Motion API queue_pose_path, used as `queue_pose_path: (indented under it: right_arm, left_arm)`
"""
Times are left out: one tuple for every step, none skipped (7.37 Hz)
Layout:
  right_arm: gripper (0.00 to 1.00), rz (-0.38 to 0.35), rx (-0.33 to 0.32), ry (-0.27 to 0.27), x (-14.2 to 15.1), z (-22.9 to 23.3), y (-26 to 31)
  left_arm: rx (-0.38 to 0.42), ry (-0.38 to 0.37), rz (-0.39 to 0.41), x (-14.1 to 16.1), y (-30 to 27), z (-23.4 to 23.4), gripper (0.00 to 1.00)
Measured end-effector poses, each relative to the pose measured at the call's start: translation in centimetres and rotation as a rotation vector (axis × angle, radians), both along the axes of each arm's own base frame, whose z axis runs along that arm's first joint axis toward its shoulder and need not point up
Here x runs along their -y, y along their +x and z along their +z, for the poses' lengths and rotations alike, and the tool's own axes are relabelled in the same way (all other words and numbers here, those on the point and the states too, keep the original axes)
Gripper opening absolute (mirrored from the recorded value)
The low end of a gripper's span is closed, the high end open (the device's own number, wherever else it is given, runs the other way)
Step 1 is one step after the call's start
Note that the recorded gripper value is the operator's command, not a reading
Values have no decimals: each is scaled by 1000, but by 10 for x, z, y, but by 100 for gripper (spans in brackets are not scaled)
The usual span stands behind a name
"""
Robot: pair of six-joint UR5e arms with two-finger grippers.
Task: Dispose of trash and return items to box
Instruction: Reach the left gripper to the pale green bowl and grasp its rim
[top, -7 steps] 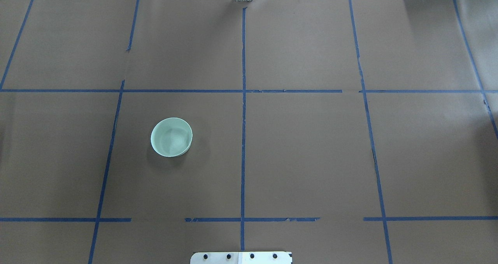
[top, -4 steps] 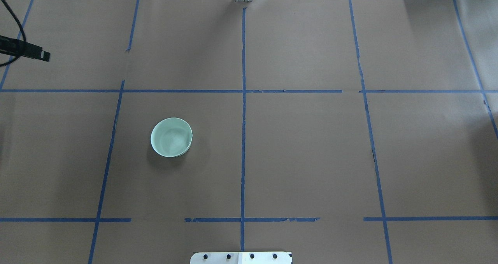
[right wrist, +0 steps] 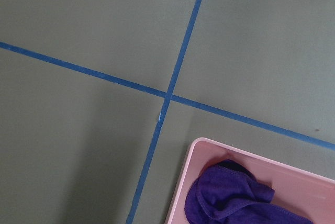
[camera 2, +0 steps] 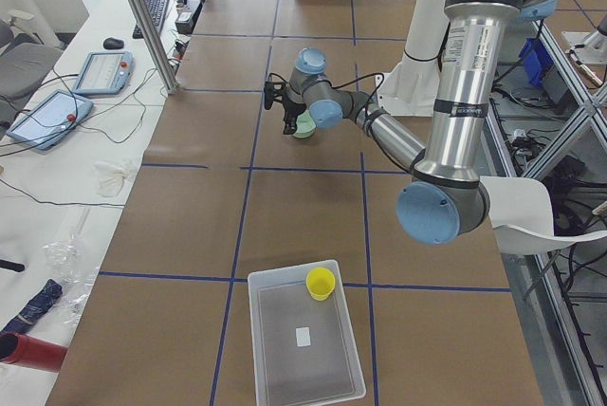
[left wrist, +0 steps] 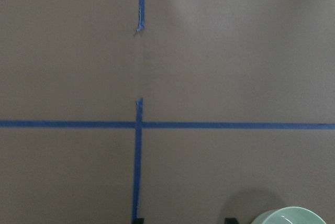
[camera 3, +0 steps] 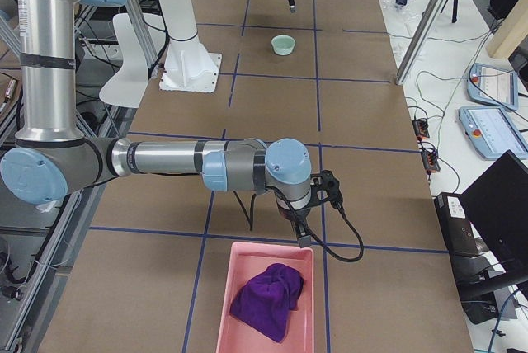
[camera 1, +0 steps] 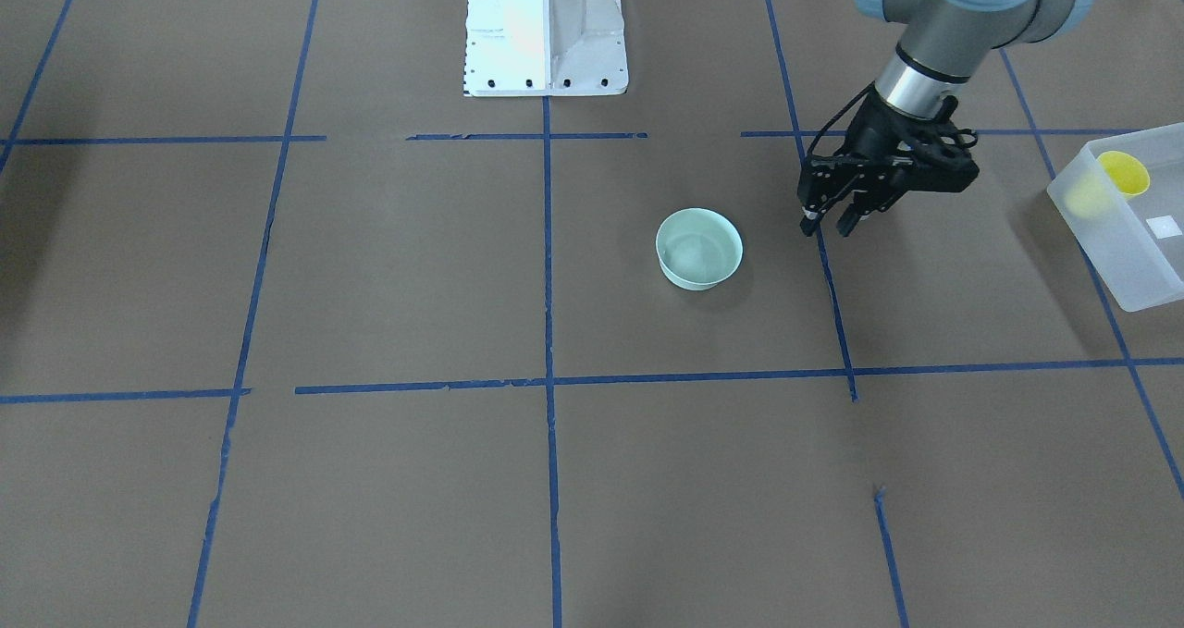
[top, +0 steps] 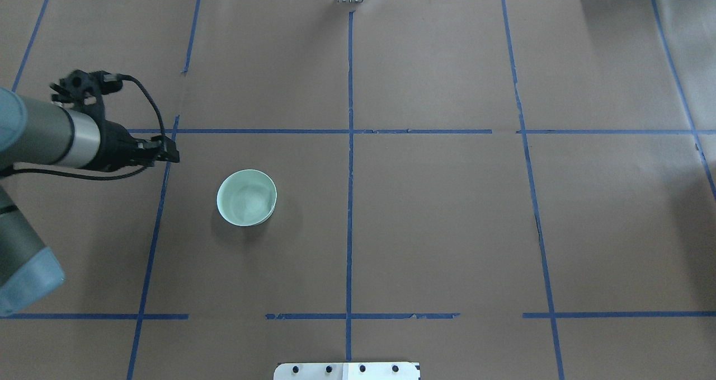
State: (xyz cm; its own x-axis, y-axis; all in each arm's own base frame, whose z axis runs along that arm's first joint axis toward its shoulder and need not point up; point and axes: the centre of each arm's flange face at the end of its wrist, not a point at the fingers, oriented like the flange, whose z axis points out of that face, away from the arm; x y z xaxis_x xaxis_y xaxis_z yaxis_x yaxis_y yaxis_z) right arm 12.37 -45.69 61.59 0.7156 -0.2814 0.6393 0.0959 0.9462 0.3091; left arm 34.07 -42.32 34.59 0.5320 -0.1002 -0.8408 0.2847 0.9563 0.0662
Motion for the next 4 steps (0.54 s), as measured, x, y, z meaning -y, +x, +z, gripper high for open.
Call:
queue_pose_path:
  right_arm:
    - [100, 2, 0, 6, -1, 0, 0]
    - [100, 2, -1, 9, -1, 1, -1]
    - [100, 1, -1, 9, -3, 2, -1]
    - [100, 1, -1, 8, -5, 4, -1]
  left_arm:
    - [-12, -43, -16, -10, 37, -4, 56]
    - [-18, -71, -28, -17, 66, -8, 55]
    - [-14, -88, -33, -21, 84, -7, 55]
    - [-2, -100, -35, -23, 93, -1, 55]
